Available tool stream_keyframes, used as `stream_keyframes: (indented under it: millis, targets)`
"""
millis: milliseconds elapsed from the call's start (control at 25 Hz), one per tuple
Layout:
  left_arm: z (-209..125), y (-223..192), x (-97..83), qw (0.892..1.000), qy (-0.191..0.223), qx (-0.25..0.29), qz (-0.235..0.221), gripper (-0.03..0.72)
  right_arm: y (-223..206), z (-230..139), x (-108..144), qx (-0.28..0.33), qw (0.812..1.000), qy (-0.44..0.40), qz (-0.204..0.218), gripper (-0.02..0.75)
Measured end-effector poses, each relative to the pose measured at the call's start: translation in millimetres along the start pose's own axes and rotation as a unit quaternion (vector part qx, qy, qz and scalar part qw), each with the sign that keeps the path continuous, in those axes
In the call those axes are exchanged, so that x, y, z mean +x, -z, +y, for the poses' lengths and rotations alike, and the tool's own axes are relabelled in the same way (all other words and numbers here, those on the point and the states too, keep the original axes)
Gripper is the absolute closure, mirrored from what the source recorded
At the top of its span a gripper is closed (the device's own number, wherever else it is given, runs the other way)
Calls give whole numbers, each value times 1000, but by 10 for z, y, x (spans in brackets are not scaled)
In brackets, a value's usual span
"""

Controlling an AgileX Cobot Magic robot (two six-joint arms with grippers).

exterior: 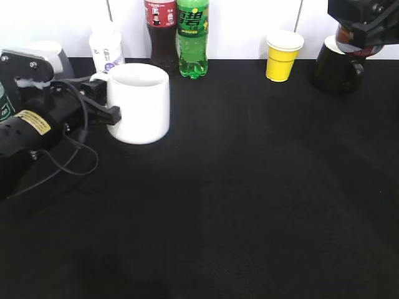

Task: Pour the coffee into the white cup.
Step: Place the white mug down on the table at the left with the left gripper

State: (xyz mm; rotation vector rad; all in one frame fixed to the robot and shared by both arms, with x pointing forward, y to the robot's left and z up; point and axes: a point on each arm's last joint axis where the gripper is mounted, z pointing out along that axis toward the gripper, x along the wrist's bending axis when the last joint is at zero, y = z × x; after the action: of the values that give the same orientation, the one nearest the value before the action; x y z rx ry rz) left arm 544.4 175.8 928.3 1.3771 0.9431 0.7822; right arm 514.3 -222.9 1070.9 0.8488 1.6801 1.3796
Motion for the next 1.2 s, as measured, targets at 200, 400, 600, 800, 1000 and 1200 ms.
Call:
stream_keyframes:
  millis: [200, 400, 600, 800, 1000, 1200]
  targets:
    - [9, -126, 144, 999, -18, -13, 23, 620, 0, 1, 0, 0, 1000, 0, 0, 225]
    - [-140, -285, 200, 999, -31, 0, 28, 620, 0, 1, 0, 0, 1000, 0, 0, 225]
    - [-274, -391, 365, 998, -30, 4, 50, 621, 0, 3, 1, -1, 1000, 0, 1, 225]
    - [-339, -464, 379, 998, -28, -9, 47, 622, 0, 6, 3, -3, 1000, -1, 2, 225]
    - [-415, -376, 374, 999, -26, 6, 48, 552, 0, 6, 3, -3, 1000, -1, 2, 225]
    - [-463, -147, 336, 998, -23, 29, 46, 416, 0, 12, 5, -6, 1000, -1, 3, 225]
